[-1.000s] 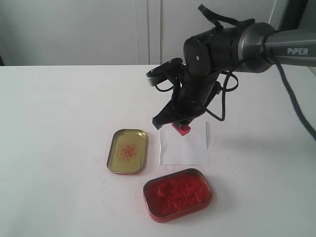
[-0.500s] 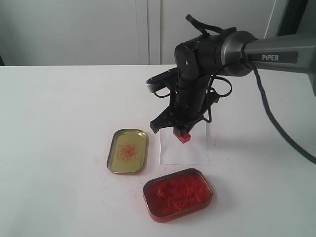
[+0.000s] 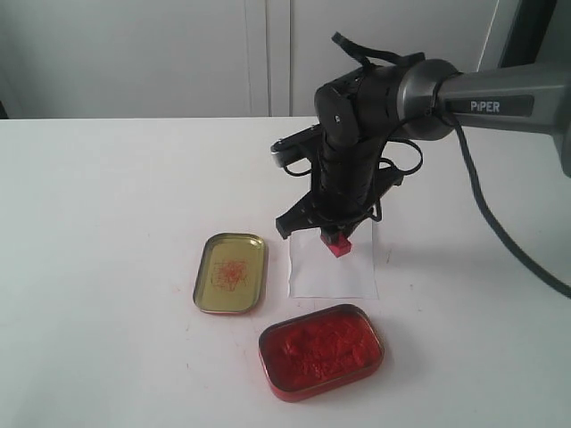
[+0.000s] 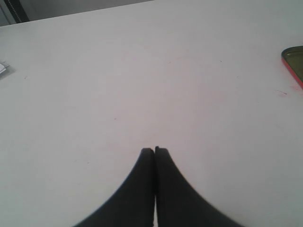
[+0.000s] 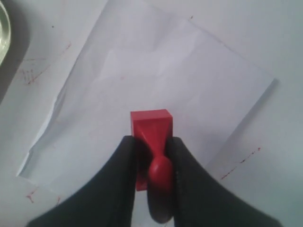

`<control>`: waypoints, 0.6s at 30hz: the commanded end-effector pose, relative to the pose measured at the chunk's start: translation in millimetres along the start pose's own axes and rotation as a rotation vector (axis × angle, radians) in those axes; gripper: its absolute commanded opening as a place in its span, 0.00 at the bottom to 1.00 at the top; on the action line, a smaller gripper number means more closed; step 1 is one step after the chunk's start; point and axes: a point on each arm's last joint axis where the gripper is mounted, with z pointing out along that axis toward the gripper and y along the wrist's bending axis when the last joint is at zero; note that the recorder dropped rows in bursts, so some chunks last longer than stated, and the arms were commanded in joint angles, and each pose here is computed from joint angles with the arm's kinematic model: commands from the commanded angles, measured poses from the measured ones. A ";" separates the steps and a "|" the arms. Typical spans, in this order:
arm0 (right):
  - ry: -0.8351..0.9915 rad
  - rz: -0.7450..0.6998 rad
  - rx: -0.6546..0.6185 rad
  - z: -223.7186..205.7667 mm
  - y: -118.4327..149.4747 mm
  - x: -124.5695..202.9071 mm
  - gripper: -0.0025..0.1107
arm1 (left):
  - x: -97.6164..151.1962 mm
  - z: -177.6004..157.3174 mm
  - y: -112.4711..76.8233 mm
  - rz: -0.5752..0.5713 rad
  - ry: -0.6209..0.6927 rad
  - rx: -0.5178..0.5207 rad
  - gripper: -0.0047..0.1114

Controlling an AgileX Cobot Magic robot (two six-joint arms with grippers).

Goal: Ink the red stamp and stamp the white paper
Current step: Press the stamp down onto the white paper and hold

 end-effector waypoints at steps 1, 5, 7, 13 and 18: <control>-0.017 0.026 0.012 -2.4 -4.5 -2.3 0.02 | 1.0 0.2 -0.2 0.000 0.001 0.001 0.04; -0.007 0.022 0.012 -2.7 -1.5 -1.4 0.02 | 1.0 0.2 -0.2 0.000 0.001 0.001 0.04; -0.016 0.013 0.009 -3.2 3.6 -2.1 0.02 | 1.0 0.2 -0.2 0.000 0.001 0.001 0.04; -0.029 0.029 0.029 -2.9 5.7 -2.6 0.02 | 1.0 0.2 -0.2 0.000 0.001 0.001 0.04; -0.009 0.028 0.039 2.5 5.2 3.0 0.02 | 1.0 0.2 -0.2 0.000 0.001 0.001 0.04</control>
